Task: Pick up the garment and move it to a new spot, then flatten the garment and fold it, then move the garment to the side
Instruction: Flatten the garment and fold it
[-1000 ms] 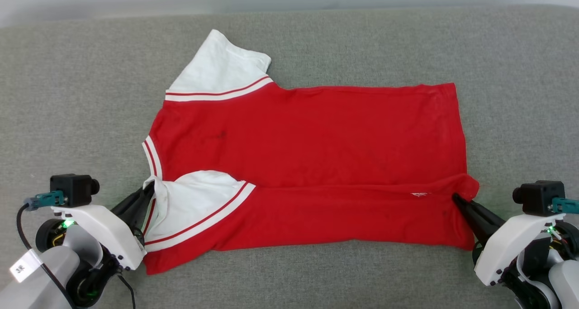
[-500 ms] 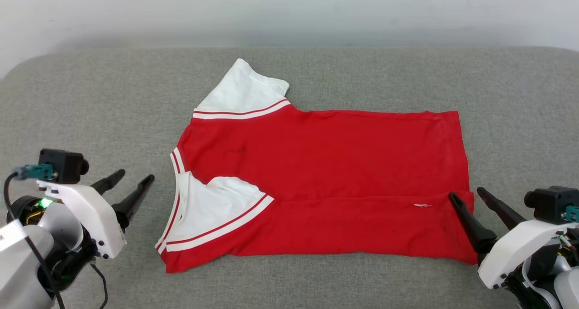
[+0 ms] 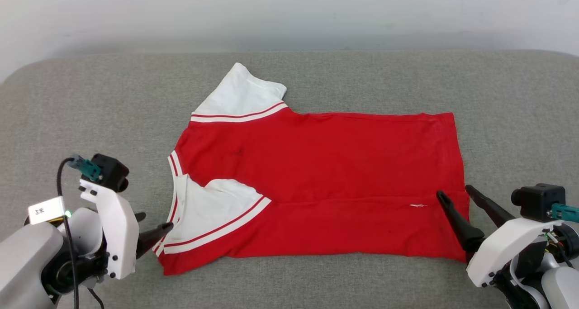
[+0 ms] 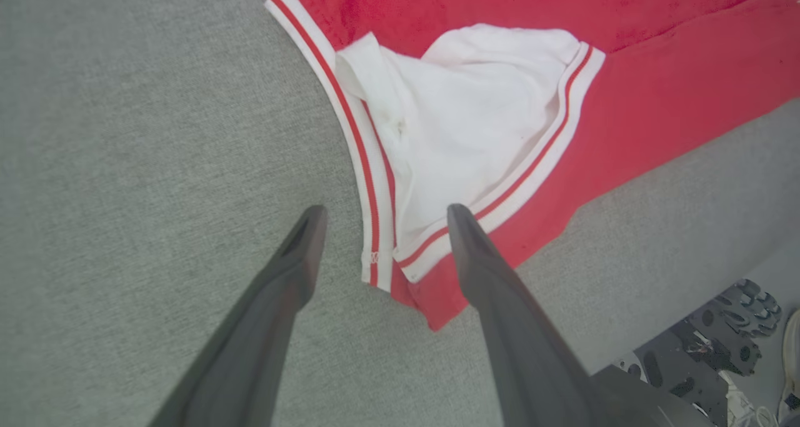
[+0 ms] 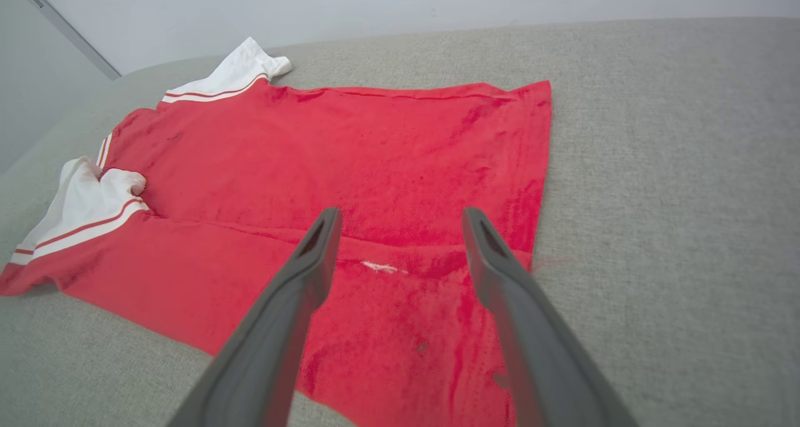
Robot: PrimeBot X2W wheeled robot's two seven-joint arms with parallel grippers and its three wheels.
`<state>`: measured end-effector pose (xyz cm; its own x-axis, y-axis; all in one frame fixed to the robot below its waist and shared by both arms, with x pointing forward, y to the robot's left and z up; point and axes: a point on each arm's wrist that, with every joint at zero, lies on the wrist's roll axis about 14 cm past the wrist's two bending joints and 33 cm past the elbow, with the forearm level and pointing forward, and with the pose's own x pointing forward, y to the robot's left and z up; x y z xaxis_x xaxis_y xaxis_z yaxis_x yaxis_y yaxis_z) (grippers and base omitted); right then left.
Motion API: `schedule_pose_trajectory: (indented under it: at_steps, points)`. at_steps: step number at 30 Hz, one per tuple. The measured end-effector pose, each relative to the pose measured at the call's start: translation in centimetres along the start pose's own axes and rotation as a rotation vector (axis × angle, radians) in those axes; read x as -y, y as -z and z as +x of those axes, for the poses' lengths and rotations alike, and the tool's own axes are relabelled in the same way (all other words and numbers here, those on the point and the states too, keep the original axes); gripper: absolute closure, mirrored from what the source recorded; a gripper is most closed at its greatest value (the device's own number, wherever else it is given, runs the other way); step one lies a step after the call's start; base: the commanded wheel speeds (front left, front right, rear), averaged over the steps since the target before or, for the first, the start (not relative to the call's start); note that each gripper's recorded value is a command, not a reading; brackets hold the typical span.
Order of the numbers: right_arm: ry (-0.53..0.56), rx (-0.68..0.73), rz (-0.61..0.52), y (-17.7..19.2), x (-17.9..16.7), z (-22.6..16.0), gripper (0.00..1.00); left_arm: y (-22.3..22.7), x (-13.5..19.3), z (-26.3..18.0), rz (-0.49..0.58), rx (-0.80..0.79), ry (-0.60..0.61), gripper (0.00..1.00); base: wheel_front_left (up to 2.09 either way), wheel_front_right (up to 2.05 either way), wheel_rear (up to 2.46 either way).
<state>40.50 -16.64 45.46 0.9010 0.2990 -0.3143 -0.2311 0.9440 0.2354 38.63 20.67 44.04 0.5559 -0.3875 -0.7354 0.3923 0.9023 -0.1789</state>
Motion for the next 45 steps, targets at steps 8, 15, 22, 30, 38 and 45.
schedule_pose_trajectory:
  at_steps: [8, 15, 22, 30, 38, 45]
  points:
    - [0.022, -0.001, 0.012, 0.5, 0.7, -0.1, 0.00, 3.1, 0.4, 1.8, 0.034, -0.159, 0.009, 0.00, 0.00, 0.00, 0.00]
    - [0.040, 0.001, 0.020, 0.6, 1.3, 0.3, 0.00, 5.9, -0.5, 3.5, 0.030, -0.275, -0.006, 0.00, 0.00, 0.00, 0.00]
    - [0.050, -0.011, 0.024, 1.2, 1.7, 0.3, 0.00, 6.9, -0.3, 4.6, 0.017, -0.322, 0.018, 0.24, 0.00, 0.00, 0.00]
    - [0.039, 0.001, -0.037, -0.6, 2.0, 0.2, 0.00, 6.0, 0.3, 4.1, 0.014, -0.266, 0.035, 1.00, 0.00, 0.00, 0.00]
    - [0.020, -0.110, -0.205, -3.1, 2.8, 0.0, 0.00, 3.3, 0.8, 2.5, 0.044, -0.123, 0.040, 1.00, 0.00, 0.00, 0.00]
    - [0.013, -0.423, -0.279, -0.7, 3.6, -1.2, 0.00, 2.5, 1.5, 1.6, 0.066, -0.062, 0.039, 1.00, 0.00, 0.00, 0.00]
